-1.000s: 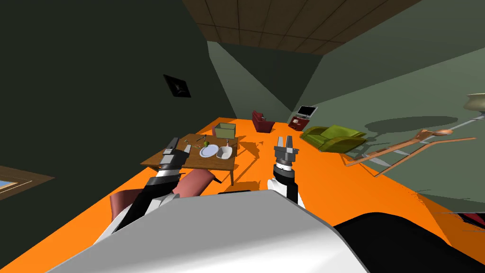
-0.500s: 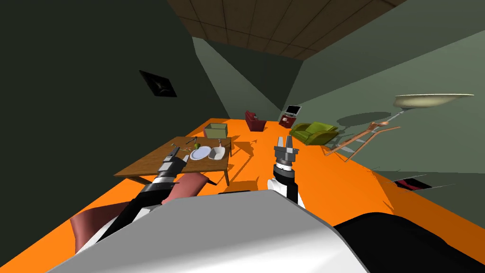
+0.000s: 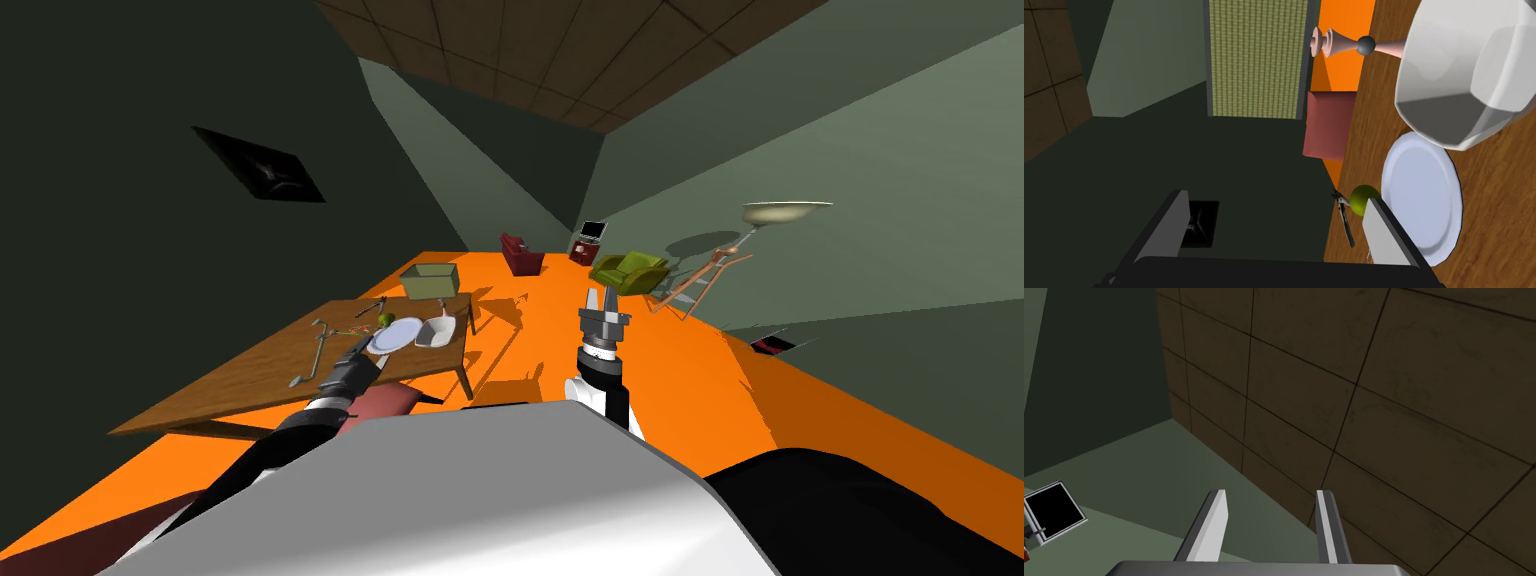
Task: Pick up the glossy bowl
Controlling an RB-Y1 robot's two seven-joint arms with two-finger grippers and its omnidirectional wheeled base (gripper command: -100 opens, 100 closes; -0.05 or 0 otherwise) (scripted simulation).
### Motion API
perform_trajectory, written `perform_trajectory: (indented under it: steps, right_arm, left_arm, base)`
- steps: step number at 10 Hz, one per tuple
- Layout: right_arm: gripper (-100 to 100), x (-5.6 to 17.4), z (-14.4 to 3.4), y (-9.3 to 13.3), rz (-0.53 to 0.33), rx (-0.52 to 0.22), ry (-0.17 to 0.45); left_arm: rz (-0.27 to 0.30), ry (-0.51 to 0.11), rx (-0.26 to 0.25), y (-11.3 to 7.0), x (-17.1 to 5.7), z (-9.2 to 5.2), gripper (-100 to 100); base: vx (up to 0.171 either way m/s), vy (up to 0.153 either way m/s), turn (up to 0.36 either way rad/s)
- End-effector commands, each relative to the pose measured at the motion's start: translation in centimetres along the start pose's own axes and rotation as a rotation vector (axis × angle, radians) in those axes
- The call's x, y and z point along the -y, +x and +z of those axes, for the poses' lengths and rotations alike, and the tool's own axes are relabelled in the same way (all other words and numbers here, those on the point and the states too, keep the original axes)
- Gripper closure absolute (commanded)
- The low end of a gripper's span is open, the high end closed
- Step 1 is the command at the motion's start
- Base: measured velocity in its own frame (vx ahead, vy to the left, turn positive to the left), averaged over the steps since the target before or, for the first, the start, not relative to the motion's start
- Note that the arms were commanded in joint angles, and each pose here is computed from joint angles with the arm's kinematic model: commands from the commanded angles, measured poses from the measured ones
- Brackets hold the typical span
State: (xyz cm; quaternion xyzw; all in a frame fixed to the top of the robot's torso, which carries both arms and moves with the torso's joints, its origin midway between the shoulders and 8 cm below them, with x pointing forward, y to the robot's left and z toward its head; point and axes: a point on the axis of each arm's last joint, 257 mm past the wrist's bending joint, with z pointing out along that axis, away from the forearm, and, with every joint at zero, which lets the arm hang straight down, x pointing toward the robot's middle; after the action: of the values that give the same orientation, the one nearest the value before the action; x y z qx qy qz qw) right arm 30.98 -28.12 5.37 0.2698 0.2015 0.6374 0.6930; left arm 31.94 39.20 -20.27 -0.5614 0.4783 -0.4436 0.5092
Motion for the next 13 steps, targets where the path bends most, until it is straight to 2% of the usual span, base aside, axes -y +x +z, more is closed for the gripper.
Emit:
perform_trajectory:
  steps: [1,3,6,7,10,13]
  right_arm:
    - [0,0.0,0.0,0.0,0.000,0.000,0.000]
    - [0,0.0,0.0,0.0,0.000,0.000,0.000]
    - [0,0.0,0.0,0.0,0.000,0.000,0.000]
    - [0,0.0,0.0,0.0,0.000,0.000,0.000]
    - [0,0.0,0.0,0.0,0.000,0.000,0.000]
    - [0,0.0,0.0,0.0,0.000,0.000,0.000]
  left_arm:
    - [-0.011,-0.045,0.013,-0.9,-1.8,-0.9,-100]
    - [-0.038,-0.172,0.049,-3.2,-5.8,-3.0,-100]
    - [-0.081,-0.355,0.110,-6.3,-11.2,-7.0,-100]
    - [-0.081,-0.355,0.110,-6.3,-11.2,-7.0,-100]
    - [-0.124,-0.521,0.174,-9.0,-15.8,-11.8,-100]
    - [-0.165,-0.665,0.234,-10.8,-19.4,-16.7,-100]
  base:
    - [0.056,-0.049,-0.074]
    - [0.082,-0.055,-0.250]
    - [0.121,-0.058,-0.257]
    - [0.098,-0.025,-0.113]
    - [0.124,-0.014,-0.227]
    - [0.176,0.017,-0.253]
